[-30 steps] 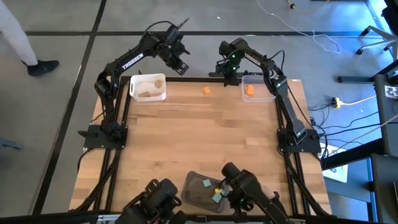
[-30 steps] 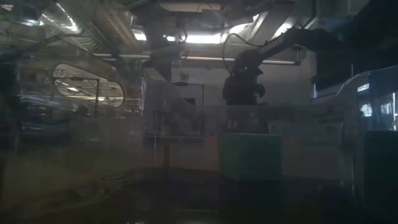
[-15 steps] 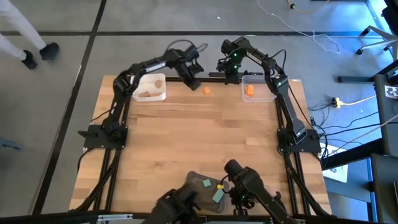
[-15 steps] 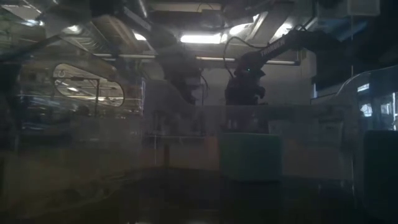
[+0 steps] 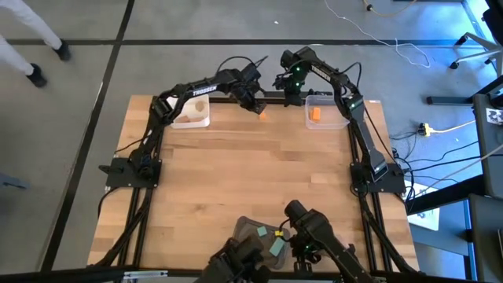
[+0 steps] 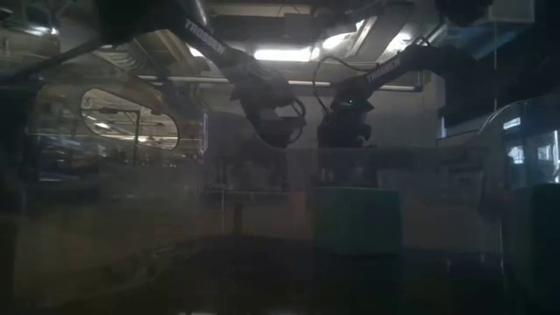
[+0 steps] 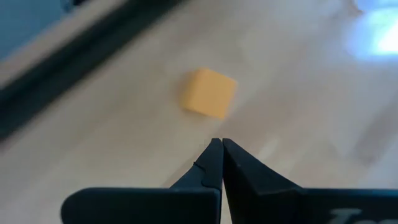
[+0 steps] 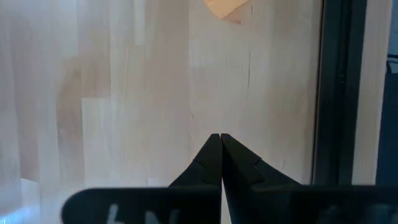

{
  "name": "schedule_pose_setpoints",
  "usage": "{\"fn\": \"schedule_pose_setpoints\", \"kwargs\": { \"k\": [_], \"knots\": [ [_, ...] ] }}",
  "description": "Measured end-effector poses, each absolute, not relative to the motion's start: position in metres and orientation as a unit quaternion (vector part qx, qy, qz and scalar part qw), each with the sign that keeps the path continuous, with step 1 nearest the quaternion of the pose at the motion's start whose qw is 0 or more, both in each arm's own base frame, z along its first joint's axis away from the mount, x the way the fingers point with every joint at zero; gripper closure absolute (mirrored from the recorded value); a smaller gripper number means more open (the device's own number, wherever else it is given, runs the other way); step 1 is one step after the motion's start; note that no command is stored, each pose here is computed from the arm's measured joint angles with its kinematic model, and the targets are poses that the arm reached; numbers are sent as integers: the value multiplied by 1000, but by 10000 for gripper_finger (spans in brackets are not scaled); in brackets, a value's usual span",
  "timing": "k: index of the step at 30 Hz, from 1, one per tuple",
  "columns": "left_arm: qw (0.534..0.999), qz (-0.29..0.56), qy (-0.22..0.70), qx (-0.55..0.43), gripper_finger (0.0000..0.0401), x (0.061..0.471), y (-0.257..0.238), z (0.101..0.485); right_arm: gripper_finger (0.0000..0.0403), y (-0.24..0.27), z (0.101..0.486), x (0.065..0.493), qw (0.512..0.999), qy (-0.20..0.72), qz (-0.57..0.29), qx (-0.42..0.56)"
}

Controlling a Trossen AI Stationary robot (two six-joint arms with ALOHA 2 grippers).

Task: Sort & place blocks by color
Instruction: Put the yellow block into the transparent bin

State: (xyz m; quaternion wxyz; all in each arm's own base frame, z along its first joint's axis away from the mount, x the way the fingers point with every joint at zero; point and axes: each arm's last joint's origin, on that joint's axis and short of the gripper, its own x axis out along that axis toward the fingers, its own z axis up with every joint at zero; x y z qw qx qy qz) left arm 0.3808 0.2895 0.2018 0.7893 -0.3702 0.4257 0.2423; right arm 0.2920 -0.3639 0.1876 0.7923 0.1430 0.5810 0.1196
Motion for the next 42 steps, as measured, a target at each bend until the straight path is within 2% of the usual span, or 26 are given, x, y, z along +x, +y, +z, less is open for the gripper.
{"fn": "schedule_pose_setpoints", "kwargs": {
  "k": [11,17,22,31,38,42],
  "knots": [
    [778,301,453,-313,401,384,285,195,403,-365,188,292,794,580,118,140],
    [778,281,456,-328,401,384,283,194,403,-365,188,293,797,574,120,141],
    [781,267,456,-333,401,384,284,193,403,-367,188,298,824,536,132,127],
    [761,268,476,-349,401,366,297,192,396,-351,189,326,840,507,144,127],
    [758,271,484,-343,401,350,300,209,377,-341,186,345,811,573,82,78],
    [767,275,474,-334,401,345,299,225,348,-334,186,352,799,594,71,58]
  ]
}}
